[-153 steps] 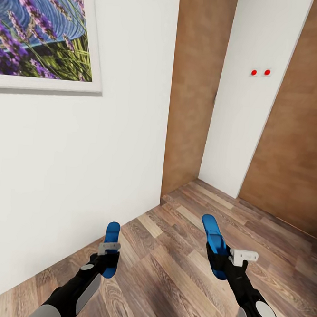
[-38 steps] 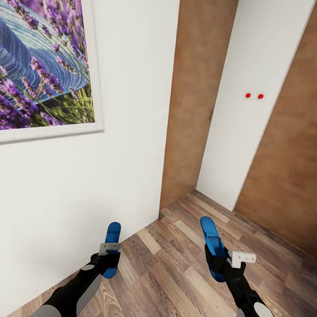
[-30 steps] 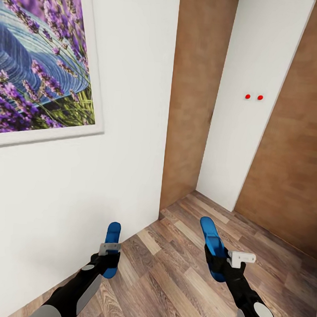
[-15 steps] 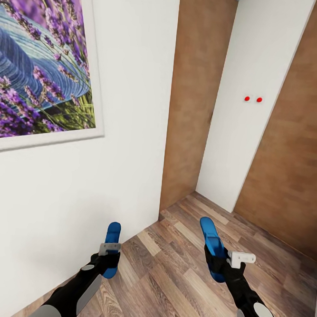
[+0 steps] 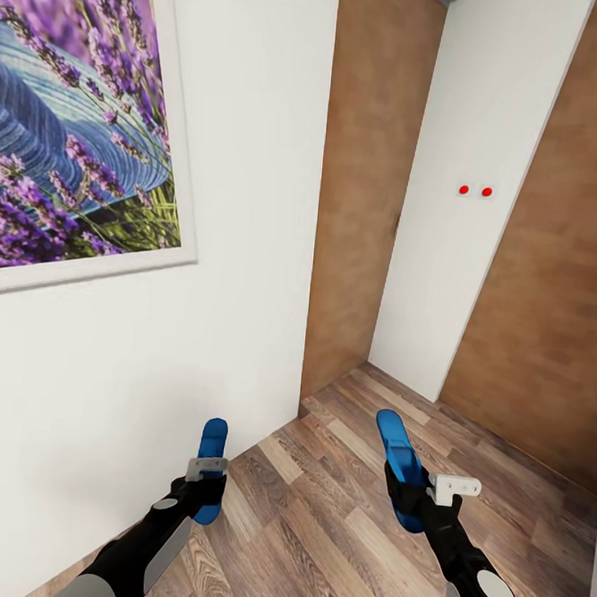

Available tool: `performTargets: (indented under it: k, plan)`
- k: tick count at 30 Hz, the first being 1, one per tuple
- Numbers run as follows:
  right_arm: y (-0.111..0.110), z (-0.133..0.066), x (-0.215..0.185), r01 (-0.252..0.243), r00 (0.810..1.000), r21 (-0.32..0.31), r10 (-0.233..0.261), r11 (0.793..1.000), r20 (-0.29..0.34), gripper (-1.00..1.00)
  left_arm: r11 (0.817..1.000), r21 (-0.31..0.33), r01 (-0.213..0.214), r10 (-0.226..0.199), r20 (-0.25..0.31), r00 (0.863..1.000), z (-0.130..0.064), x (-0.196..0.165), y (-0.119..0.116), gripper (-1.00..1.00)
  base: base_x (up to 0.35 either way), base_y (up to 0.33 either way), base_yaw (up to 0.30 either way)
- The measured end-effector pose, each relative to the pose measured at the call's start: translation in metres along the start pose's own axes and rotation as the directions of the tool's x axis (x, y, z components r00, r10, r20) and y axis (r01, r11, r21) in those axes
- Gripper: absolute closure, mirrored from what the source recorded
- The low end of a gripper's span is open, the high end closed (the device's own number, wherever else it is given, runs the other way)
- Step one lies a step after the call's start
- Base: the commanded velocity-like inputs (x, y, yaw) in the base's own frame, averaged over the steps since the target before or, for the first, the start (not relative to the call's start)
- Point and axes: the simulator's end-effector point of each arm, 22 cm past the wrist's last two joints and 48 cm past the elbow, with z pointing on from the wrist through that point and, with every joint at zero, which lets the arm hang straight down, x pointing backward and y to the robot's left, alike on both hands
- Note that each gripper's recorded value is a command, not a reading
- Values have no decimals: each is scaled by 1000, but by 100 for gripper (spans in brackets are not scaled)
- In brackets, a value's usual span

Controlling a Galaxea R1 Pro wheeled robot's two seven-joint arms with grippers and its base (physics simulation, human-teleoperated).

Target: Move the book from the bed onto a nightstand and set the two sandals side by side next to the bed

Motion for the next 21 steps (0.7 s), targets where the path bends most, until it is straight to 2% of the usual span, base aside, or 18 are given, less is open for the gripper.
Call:
performTargets:
  k: [21]
  plan:
    - [2, -10, -18, -1, 1000, 0, 1, 1000, -10, 100, 1000, 0, -1, 1, -1, 1000, -19, -17, -3, 100, 0, 0, 0]
